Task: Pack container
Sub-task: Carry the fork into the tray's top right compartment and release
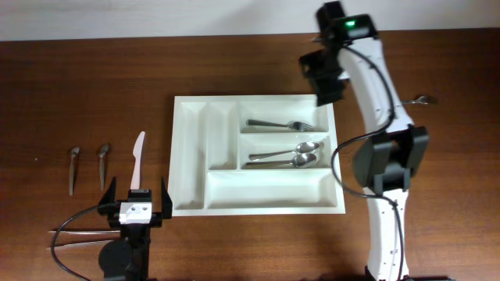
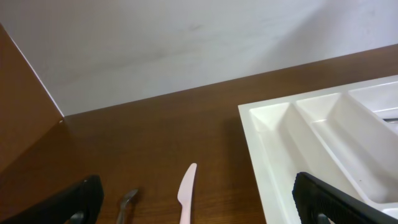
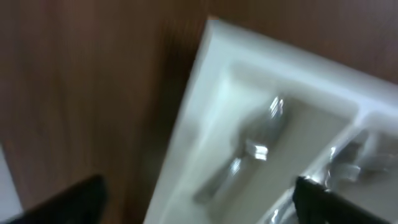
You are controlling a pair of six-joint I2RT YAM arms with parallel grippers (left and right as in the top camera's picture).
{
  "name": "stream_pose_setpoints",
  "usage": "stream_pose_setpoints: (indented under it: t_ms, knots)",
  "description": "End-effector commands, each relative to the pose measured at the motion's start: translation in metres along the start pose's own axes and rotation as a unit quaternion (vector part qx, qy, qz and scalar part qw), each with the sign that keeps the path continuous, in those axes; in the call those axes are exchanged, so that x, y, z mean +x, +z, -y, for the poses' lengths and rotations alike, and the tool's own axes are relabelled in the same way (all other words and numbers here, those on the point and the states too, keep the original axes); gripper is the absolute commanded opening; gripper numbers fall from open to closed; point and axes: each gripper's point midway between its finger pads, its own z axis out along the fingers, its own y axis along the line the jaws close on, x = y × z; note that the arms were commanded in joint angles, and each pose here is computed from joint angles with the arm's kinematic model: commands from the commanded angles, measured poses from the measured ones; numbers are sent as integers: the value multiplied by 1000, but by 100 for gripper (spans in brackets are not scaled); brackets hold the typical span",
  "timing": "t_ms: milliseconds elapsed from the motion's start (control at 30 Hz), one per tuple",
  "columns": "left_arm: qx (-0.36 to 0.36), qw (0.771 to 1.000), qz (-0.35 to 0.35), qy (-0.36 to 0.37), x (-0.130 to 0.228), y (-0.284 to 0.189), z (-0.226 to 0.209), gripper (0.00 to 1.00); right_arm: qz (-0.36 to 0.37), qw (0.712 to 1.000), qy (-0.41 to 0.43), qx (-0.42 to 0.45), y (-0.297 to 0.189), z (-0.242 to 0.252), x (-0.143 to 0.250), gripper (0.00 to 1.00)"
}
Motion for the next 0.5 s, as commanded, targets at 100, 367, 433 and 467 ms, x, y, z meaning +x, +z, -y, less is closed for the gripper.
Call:
stream_pose_setpoints:
  t_ms: [100, 367, 433, 467]
  knots:
    - [-1, 1000, 0, 2, 1, 0, 0, 99, 46, 997, -36, -45, -24, 12, -126, 99]
    - [-1, 1000, -1, 2, 1, 0, 0, 99, 45, 999, 14, -25, -24, 63, -206, 99]
    - [-1, 1000, -1, 2, 1, 0, 0, 99, 40, 999, 10, -20, -17, 71, -218, 99]
    - [-1, 1000, 0, 2, 1, 0, 0, 99, 38, 999, 2, -18, -13, 74, -222, 99]
